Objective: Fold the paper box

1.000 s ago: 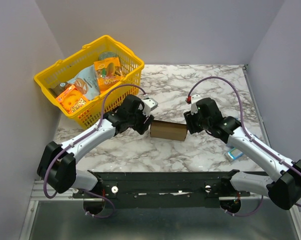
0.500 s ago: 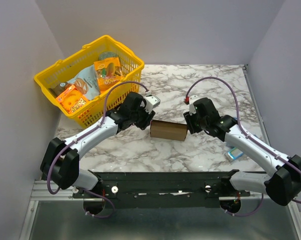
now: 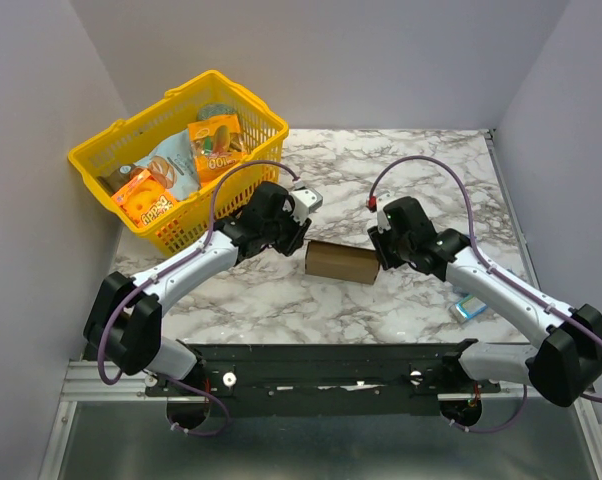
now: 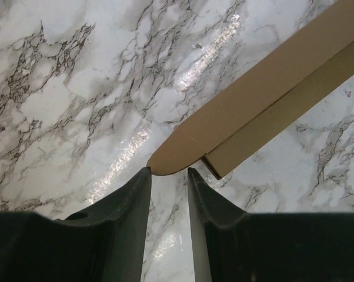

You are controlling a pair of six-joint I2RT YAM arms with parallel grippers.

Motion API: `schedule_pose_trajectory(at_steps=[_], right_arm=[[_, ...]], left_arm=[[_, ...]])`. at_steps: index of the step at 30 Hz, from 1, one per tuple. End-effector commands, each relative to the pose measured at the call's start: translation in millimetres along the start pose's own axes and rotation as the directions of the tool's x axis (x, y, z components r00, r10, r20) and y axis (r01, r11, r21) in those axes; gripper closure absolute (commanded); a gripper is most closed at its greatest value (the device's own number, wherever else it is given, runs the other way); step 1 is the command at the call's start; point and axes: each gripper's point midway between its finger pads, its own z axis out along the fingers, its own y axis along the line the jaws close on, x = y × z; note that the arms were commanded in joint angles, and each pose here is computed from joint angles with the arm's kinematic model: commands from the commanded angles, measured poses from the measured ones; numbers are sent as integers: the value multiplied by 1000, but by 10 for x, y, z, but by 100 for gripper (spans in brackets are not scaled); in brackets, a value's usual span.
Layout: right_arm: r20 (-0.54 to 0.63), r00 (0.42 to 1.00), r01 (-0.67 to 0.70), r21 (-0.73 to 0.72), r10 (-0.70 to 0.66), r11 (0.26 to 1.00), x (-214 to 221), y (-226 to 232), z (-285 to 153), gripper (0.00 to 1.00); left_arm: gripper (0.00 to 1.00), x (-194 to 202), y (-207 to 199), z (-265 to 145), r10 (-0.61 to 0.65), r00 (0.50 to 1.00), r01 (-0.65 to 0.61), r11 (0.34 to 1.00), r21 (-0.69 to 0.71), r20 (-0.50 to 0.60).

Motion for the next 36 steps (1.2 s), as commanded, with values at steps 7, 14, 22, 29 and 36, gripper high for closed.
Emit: schedule_pose_trajectory(at_steps=[7,14,22,29,36], right_arm=[[-36,999,3,105,0,994,74,-189,-28,57],[-48,999,-5,126,11,992,109,-222,-47,56],[-59,998,-5,127,12,992,147,-225,-60,57],[-50,999,0,115,6,993,116,-208,-69,70],[-24,1000,-4,91,7,996,56,-172,-95,73]], left_arm=[[46,-177,-133,9,-3,998,-2,996,85,64],[50,-161,-114,41,-1,998,-3,997,78,56],[58,-99,-75,55,0,1000,-2,999,49,31],[69,-66,-96,91,3,1000,-4,999,38,11],[77,-62,-133,111,5,1000,-5,999,38,3]])
